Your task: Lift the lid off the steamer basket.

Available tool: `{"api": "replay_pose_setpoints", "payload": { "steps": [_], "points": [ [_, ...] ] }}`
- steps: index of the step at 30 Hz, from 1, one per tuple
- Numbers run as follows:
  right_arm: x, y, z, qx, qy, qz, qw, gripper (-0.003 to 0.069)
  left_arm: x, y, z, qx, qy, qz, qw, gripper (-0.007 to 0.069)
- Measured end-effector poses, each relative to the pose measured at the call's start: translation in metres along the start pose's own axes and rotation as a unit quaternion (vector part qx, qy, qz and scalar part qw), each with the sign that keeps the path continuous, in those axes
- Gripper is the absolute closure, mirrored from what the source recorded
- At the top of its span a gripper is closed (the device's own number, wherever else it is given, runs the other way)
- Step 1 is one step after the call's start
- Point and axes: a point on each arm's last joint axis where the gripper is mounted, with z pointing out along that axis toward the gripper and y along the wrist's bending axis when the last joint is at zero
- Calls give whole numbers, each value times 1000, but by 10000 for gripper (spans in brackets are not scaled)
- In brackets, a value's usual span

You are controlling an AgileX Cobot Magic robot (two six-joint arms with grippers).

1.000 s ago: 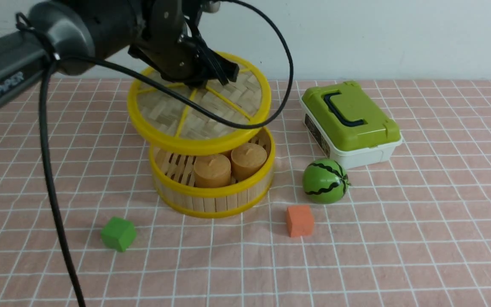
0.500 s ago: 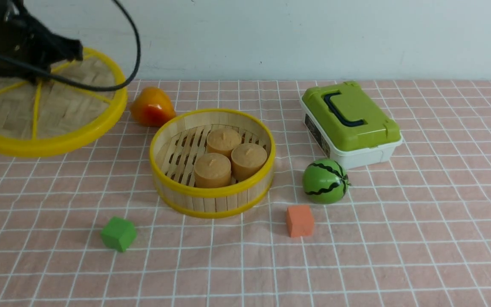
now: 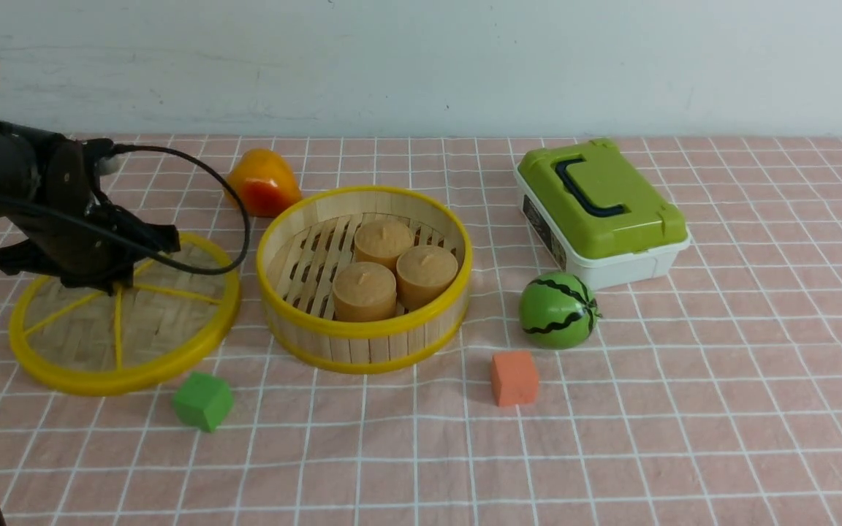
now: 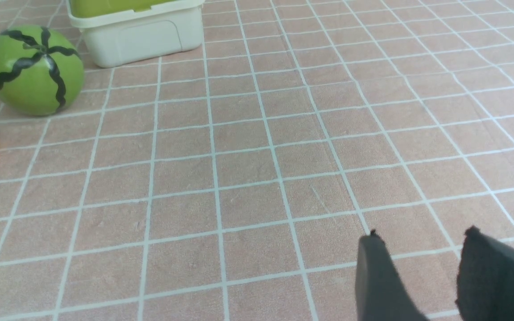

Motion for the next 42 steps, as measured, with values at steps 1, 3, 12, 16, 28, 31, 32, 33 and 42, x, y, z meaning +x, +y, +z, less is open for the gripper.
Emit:
{"api": "replay_pose_setpoints", "payload": {
  "steps": [1, 3, 12, 16, 28, 31, 32, 33, 42],
  "points": [
    [0, 0, 0, 0, 0, 0, 1000, 418, 0, 0, 0, 1, -2, -4, 1000, 520],
    [0, 0, 0, 0, 0, 0, 1000, 418, -1, -1, 0, 3, -3, -12, 1000, 520],
    [0, 0, 0, 0, 0, 0, 1000, 418, -1, -4, 0, 21, -2, -45, 999, 412],
    [0, 0, 0, 0, 0, 0, 1000, 418, -3, -4, -9, 23, -5, -50, 998, 328],
    [0, 0, 0, 0, 0, 0, 1000, 418, -30, 9, -229, 110, -213, -55, 969, 600],
    [0, 0, 0, 0, 0, 0, 1000, 418, -4, 19, -295, 152, -289, -54, 944, 638],
    [0, 0, 0, 0, 0, 0, 1000, 418, -1, 20, -298, 152, -294, -53, 942, 638],
    [0, 0, 0, 0, 0, 0, 1000, 418, 8, 22, -310, 163, -304, -56, 937, 638],
    [0, 0, 0, 0, 0, 0, 1000, 418, 122, 44, -318, 197, -282, -34, 938, 638]
  ]
}}
